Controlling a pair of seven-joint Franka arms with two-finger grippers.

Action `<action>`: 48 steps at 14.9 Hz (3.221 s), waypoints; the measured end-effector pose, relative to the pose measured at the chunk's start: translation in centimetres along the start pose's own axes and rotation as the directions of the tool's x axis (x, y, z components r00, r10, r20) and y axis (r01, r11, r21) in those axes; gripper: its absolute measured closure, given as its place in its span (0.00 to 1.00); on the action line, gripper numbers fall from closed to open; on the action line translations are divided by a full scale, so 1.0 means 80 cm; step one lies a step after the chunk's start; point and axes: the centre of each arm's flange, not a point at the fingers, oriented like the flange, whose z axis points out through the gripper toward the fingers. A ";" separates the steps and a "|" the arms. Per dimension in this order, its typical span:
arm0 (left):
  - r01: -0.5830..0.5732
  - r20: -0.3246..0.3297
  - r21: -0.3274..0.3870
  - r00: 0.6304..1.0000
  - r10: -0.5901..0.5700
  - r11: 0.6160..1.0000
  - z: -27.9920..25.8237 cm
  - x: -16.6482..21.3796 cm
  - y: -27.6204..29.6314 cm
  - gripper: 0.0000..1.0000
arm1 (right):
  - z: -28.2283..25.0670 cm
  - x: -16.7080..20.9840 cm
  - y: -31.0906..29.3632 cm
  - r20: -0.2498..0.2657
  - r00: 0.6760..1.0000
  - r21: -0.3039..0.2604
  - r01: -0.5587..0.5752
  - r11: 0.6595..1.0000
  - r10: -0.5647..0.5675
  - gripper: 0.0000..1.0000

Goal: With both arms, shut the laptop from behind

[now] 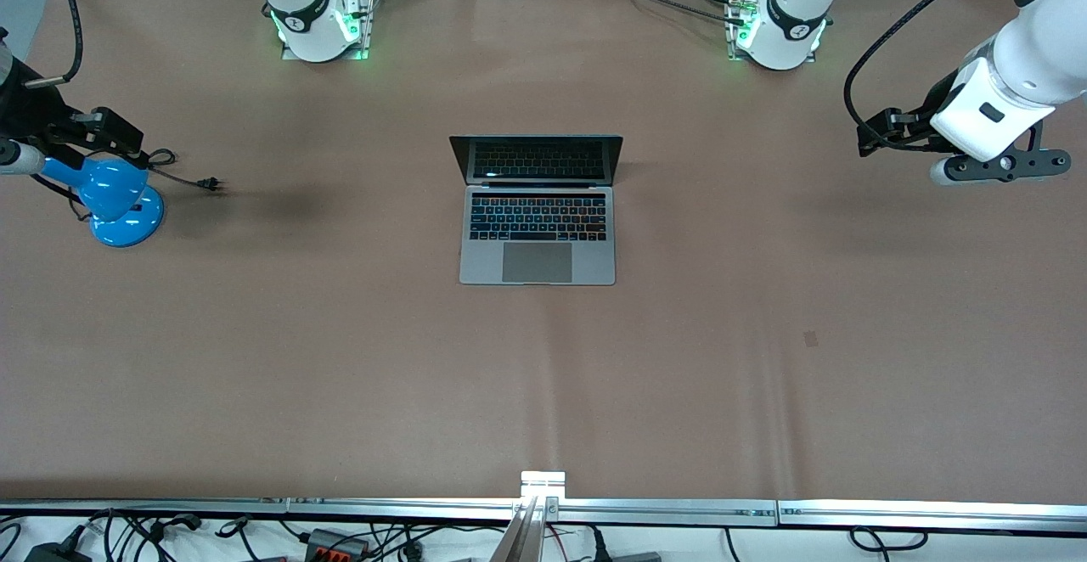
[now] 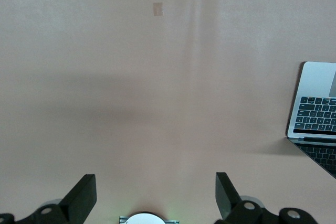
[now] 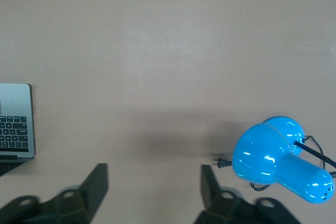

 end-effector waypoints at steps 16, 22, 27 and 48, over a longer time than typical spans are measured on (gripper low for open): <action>-0.086 0.147 -0.111 0.984 0.102 0.990 0.023 -0.022 0.044 0.99 | 0.085 -0.015 -0.116 0.275 0.956 0.063 0.091 0.994 -0.105 0.99; -0.175 0.182 -0.226 0.959 0.217 0.958 0.162 -0.048 0.222 0.99 | 0.178 -0.064 -0.242 0.437 0.864 0.239 0.156 0.958 -0.250 0.99; -0.151 0.277 -0.297 0.931 0.236 0.943 0.250 -0.104 0.292 0.99 | 0.237 -0.152 -0.374 0.453 0.816 0.280 0.254 0.926 -0.360 0.99; -0.047 0.195 -0.421 0.971 0.140 0.906 0.347 -0.072 0.372 0.99 | 0.311 -0.131 -0.468 0.169 0.974 0.237 0.108 0.965 -0.150 0.99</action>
